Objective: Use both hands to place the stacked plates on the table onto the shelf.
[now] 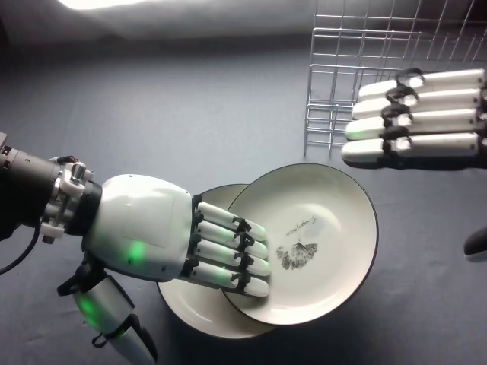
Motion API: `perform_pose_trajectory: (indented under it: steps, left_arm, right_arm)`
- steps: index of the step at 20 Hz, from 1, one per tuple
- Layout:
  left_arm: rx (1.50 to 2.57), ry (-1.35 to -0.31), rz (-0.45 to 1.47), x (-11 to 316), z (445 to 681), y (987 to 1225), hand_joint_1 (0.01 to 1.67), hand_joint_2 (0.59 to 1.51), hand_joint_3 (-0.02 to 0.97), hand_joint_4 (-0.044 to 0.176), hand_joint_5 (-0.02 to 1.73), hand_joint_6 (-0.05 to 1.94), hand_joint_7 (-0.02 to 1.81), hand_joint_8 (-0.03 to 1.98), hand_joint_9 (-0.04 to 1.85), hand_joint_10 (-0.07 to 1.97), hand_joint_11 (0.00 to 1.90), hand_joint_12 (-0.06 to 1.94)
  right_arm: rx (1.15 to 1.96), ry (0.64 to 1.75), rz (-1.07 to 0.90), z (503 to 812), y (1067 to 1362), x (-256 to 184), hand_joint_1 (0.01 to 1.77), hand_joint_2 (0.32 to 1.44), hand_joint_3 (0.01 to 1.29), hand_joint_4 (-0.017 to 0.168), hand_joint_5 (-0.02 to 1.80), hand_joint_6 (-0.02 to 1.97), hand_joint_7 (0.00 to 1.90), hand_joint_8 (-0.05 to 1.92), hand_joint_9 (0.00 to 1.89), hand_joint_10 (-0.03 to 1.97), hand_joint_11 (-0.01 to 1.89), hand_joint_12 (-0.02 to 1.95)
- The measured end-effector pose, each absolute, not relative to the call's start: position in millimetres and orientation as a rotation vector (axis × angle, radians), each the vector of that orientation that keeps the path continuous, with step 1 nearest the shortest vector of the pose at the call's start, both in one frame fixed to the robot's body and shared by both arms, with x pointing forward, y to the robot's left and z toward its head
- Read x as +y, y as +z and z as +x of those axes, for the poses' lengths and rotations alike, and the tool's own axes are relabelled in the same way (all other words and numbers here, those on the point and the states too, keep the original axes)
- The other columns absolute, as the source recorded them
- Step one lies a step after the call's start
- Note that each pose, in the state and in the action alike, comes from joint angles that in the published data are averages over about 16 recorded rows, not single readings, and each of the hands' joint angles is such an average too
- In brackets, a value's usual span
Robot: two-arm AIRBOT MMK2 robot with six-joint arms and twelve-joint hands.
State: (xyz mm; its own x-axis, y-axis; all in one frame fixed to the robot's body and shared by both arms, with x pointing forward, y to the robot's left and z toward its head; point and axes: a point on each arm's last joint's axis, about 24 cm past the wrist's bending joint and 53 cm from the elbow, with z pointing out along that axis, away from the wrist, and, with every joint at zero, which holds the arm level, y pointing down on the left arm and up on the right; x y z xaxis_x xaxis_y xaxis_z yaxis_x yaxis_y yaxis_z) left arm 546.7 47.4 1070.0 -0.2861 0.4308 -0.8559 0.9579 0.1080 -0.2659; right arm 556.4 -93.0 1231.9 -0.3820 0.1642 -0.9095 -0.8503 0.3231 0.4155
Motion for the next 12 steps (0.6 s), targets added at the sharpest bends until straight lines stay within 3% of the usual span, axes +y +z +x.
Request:
perform_pose_trajectory:
  steps: [6, 12]
  left_arm:
    - [1.786, -1.137, 1.348, 42, 549, 1073, 0.02, 1.074, 0.006, -0.001, 0.0, -0.02, -0.01, -0.02, 0.01, -0.01, 0.01, 0.0]
    - [1.783, -1.138, 1.342, 39, 551, 1075, 0.02, 1.076, 0.006, -0.001, 0.0, -0.02, -0.01, -0.02, 0.01, -0.01, 0.01, 0.0]
  right_arm:
    - [1.583, 1.296, -0.707, 555, 1217, -79, 1.09, 1.0, 0.02, 0.001, 0.08, 0.01, 0.05, 0.01, 0.06, 0.02, 0.02, 0.46]
    - [1.629, 1.311, -0.713, 555, 1198, -66, 1.28, 0.96, 0.02, 0.0, 0.14, 0.02, 0.09, 0.01, 0.1, 0.04, 0.02, 0.84]
